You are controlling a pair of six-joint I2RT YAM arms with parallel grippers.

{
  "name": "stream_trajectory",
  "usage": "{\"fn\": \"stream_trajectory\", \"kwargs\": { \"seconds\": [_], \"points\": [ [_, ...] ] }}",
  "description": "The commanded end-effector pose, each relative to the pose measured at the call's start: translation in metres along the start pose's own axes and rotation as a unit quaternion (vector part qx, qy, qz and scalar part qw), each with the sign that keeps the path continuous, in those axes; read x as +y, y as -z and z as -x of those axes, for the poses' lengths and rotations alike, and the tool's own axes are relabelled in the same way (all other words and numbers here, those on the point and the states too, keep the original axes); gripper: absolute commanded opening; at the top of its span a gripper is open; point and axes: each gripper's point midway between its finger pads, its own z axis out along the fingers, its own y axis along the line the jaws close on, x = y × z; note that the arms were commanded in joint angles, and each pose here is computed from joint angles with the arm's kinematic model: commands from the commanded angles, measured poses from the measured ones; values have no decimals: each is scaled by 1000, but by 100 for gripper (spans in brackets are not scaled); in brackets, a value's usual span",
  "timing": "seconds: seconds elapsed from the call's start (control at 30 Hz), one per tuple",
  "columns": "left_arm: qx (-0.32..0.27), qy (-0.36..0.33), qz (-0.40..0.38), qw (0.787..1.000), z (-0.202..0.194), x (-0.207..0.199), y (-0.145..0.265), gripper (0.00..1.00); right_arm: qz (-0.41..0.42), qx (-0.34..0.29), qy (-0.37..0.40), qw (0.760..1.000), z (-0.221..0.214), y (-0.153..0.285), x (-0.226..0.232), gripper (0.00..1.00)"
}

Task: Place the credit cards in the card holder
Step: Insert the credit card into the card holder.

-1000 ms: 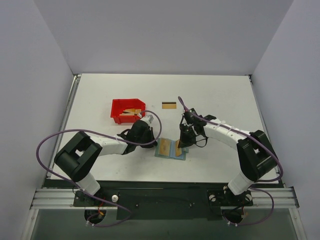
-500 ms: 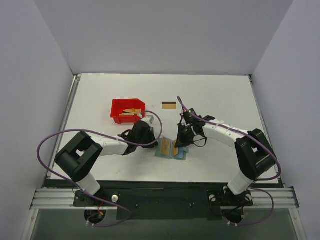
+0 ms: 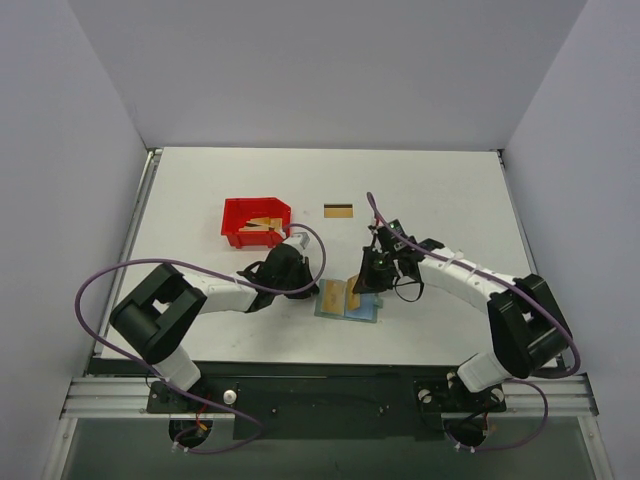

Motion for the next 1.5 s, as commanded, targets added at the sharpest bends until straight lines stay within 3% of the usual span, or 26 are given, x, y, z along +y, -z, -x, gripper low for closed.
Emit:
{"fn": "stream_trajectory", "kwargs": {
  "seconds": [0.0,0.83,1.17,1.47],
  "points": [
    [50,0,27,998,-32,18,3,0,-34,-1,-2,999,-3,13,-13,0],
    [52,0,42,998,-33,22,8,0,-76,17,-43,996,-25,19,-53,0],
    [52,-1,46,998,-32,23,9,0,-93,74,-65,991,-41,0,-66,0],
    [57,-1,45,997,-34,23,7,0,-85,86,-69,990,-43,-10,-65,0]
  ]
}}
